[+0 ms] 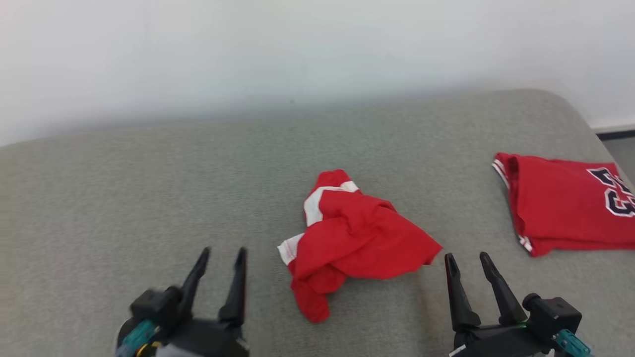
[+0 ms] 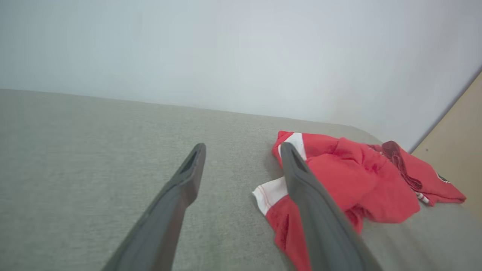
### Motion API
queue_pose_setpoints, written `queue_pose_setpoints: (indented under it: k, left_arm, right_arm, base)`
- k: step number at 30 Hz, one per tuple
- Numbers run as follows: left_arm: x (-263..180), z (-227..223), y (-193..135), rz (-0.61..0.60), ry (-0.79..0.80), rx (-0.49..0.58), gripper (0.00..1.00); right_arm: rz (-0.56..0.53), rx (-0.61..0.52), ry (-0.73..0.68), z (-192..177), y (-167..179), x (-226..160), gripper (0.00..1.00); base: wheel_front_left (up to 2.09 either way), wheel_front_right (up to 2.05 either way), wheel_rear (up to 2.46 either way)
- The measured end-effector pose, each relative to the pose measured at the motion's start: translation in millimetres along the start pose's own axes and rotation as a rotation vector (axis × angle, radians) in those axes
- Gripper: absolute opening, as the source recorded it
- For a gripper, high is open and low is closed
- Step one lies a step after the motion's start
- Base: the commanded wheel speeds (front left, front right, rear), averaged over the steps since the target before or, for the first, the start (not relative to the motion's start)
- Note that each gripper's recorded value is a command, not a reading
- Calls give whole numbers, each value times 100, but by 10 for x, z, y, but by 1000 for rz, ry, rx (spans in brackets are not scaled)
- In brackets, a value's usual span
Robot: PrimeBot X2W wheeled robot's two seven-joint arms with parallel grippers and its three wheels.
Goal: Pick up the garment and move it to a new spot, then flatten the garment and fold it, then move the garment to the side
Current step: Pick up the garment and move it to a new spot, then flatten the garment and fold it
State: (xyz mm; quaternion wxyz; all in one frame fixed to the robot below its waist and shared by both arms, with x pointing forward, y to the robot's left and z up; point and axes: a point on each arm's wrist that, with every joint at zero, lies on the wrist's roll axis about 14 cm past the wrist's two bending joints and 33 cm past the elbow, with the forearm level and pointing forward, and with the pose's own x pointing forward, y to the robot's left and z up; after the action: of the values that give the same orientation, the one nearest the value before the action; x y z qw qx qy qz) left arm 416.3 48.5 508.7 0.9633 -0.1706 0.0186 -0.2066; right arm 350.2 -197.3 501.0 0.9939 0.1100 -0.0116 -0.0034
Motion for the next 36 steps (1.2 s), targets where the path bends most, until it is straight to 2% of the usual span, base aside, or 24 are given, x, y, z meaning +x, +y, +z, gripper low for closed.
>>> queue_pose_setpoints:
  k: [3,10,13,17,25,36]
  left_arm:
    - [-255,70,261,80,-46,46,100]
    - [-744,333,536,207,-152,108,100]
    - [-987,353,715,305,-166,138,100]
    - [-1134,290,860,363,-146,150,100]
    - [-1254,-17,929,381,-49,147,100]
    - [-1213,-49,920,367,-38,150,100]
  right_arm:
    - [19,1,6,-23,55,18,100]
    - [43,8,13,-85,130,37,100]
    - [20,7,32,-188,53,-5,100]
    - [2,4,47,-266,-8,-53,100]
    - [-18,0,70,-351,-69,-135,100]
    - [-14,-2,67,-339,-55,-135,100]
  base:
    - [0,0,0]
    - [0,0,0]
    - [0,0,0]
    - [0,0,0]
    - [0,0,0]
    - [0,0,0]
